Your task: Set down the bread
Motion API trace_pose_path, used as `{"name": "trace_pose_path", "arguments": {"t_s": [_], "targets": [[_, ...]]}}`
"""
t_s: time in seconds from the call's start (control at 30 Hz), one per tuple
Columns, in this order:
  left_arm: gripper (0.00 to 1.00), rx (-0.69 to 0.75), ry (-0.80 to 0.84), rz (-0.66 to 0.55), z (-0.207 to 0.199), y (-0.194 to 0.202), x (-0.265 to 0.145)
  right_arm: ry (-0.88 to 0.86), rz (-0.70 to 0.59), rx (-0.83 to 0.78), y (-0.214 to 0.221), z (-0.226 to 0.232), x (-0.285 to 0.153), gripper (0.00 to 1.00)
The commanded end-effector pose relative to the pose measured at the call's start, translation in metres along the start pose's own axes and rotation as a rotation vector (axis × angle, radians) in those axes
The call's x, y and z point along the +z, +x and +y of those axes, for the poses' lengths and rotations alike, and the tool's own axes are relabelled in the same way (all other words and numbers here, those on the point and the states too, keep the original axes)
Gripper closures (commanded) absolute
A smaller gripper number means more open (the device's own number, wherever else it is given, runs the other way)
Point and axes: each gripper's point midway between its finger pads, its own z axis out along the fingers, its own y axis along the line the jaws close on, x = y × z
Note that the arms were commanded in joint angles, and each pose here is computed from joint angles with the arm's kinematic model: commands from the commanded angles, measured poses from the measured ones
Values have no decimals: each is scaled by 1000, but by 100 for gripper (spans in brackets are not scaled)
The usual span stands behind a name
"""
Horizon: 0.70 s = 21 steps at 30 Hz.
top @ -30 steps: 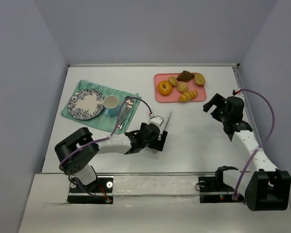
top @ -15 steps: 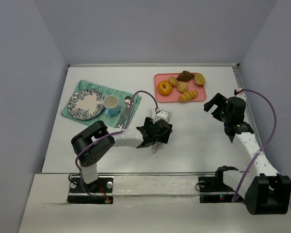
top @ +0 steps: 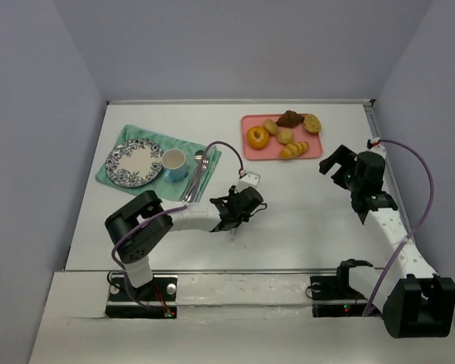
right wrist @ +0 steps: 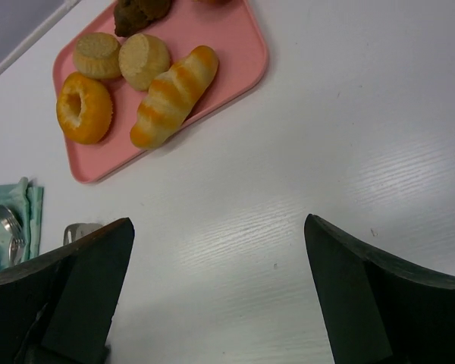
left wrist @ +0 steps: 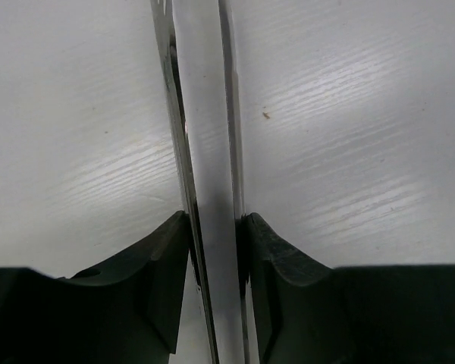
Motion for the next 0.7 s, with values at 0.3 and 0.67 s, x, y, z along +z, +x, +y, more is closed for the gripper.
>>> {"name": "trace_pose_path", "arguments": {"t_s": [0.3,0.67], "targets": [[56,-16,55,-352,6,-125,-85,-33,-71,-14,-13,6,-6,1],[54,-87,214,-343,22,-203,-42,-32,-69,-16,-13,6,-4,1]]}}
